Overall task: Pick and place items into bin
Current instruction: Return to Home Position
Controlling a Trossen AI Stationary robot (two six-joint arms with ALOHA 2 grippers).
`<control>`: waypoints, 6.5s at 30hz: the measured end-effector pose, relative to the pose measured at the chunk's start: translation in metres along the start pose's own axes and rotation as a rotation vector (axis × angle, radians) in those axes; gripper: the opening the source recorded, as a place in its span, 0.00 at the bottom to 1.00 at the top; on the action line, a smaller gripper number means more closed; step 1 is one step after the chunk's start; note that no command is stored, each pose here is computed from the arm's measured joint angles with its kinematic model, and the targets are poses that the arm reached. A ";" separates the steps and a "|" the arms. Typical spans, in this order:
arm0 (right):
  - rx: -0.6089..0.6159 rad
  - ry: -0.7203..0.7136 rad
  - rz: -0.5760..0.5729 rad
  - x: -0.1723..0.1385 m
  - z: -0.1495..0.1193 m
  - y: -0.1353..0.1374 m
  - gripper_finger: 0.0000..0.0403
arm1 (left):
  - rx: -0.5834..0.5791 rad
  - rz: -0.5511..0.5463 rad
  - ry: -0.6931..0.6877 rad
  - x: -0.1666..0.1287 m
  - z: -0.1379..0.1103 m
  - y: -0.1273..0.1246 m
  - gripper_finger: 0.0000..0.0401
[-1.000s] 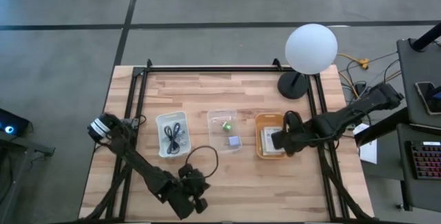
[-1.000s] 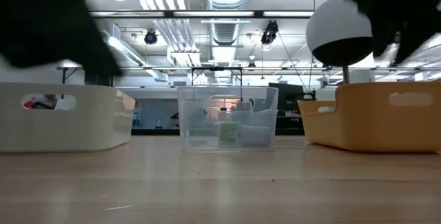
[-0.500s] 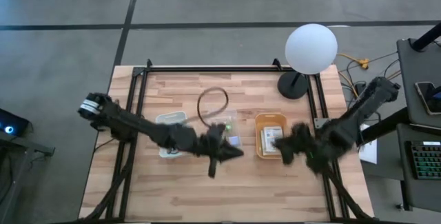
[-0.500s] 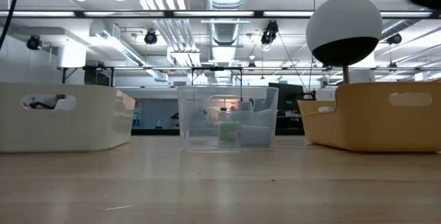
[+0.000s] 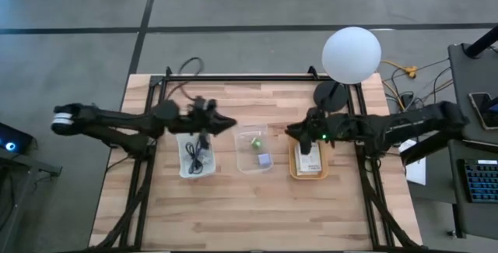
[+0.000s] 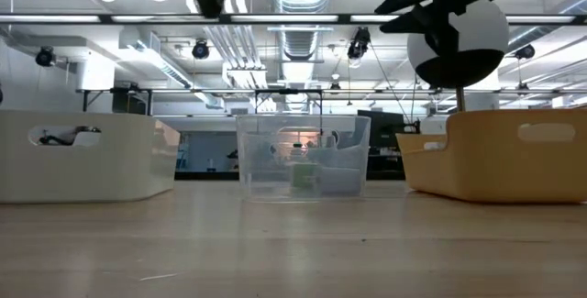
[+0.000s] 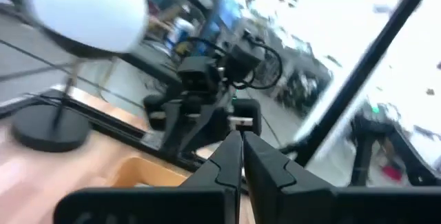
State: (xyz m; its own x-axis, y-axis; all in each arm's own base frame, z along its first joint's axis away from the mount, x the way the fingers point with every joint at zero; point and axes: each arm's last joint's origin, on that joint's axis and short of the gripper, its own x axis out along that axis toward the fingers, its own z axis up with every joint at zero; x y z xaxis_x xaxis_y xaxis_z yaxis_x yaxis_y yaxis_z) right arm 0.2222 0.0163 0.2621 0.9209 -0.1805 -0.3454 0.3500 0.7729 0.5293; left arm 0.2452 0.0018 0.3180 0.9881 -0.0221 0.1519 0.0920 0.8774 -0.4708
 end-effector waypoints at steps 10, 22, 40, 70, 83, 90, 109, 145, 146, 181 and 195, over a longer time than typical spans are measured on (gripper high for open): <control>-0.120 -0.013 -0.288 -0.049 -0.019 -0.012 0.27 | -0.010 0.162 -0.054 -0.069 -0.039 0.019 0.00; -0.277 0.036 -0.479 -0.123 -0.020 -0.037 0.27 | -0.047 0.206 -0.008 -0.104 -0.029 0.013 0.00; -0.144 -0.116 -0.076 -0.129 -0.042 -0.061 0.27 | 0.145 -0.125 -0.090 -0.113 -0.055 0.019 0.00; -0.038 0.018 0.063 -0.101 -0.103 -0.095 0.27 | 0.172 -0.144 -0.193 -0.163 -0.084 0.036 0.00; 0.064 -0.113 0.032 -0.101 -0.092 -0.101 0.27 | 0.175 -0.178 -0.276 -0.171 -0.077 0.032 0.00; 0.160 -0.296 -0.194 -0.095 -0.077 -0.119 0.27 | 0.178 -0.203 -0.329 -0.171 -0.072 0.030 0.00; -0.054 -0.259 -0.045 -0.096 -0.071 -0.110 0.27 | 0.175 -0.165 -0.243 -0.162 -0.079 0.034 0.00; -0.508 -0.113 0.693 -0.088 -0.102 -0.085 0.27 | 0.174 -0.147 -0.202 -0.158 -0.083 0.036 0.00; -0.508 -0.114 0.693 -0.088 -0.102 -0.085 0.27 | 0.173 -0.146 -0.200 -0.158 -0.083 0.036 0.00; -0.507 -0.113 0.693 -0.088 -0.102 -0.085 0.27 | 0.173 -0.145 -0.199 -0.158 -0.083 0.036 0.00; -0.504 -0.113 0.693 -0.088 -0.102 -0.085 0.27 | 0.188 -0.185 -0.264 -0.166 -0.077 0.032 0.00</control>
State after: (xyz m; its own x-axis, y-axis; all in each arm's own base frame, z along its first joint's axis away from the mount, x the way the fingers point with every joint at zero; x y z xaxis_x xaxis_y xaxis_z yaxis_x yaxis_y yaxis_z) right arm 0.0941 0.0283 0.1683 0.9194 0.3927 0.0213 -0.3901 0.9039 0.1756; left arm 0.0938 -0.0034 0.2104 0.8888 -0.0861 0.4501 0.2180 0.9434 -0.2499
